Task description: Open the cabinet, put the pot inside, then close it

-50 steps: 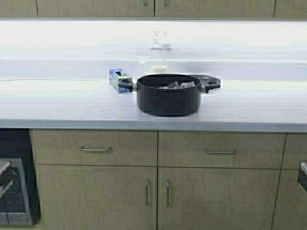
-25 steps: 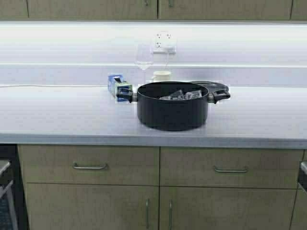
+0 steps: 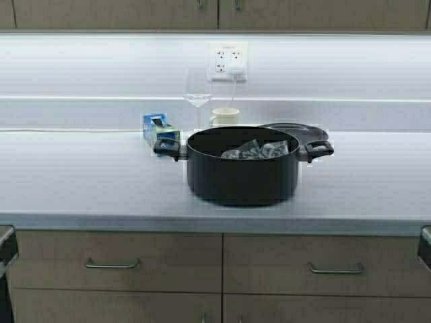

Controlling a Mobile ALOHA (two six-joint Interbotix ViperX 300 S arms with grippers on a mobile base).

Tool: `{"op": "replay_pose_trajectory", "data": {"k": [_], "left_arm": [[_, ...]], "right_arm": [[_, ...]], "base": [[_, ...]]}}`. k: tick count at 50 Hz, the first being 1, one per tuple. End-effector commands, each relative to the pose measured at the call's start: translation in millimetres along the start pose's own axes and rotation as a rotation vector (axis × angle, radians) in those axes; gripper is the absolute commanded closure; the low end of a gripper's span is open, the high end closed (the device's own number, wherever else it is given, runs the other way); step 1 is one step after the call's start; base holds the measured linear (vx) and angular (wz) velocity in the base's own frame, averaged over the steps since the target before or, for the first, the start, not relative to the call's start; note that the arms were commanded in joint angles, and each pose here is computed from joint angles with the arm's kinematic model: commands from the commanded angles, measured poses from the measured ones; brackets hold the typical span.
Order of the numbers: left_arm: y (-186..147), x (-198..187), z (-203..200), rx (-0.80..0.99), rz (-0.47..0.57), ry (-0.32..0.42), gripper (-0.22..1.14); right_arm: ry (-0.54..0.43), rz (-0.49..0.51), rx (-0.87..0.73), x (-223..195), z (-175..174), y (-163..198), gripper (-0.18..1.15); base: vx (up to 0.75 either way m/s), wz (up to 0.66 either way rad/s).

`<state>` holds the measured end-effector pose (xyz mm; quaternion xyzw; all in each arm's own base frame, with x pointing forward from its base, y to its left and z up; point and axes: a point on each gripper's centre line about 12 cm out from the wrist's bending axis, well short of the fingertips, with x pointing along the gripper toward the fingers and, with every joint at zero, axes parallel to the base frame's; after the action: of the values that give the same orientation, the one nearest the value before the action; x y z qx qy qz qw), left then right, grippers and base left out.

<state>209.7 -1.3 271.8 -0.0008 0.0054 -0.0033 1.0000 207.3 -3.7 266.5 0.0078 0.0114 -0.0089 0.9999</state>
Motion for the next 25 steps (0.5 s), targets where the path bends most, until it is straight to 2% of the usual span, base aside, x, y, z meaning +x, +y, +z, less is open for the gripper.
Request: {"op": "replay_pose_trajectory", "data": {"k": [1, 25], "left_arm": [[-0.1, 2.1, 5.2, 0.006, -0.001, -0.015, 0.89], [-0.1, 1.2, 4.0, -0.002, -0.001, -0.014, 0.89]], "right_arm": [[-0.023, 0.002, 0.000, 2.2, 7.6, 0.4, 0.92], [-0.020, 0.002, 0.000, 2.3, 7.7, 0.4, 0.92]], "base": [[0.24, 0.02], [0.22, 0.06]]}}
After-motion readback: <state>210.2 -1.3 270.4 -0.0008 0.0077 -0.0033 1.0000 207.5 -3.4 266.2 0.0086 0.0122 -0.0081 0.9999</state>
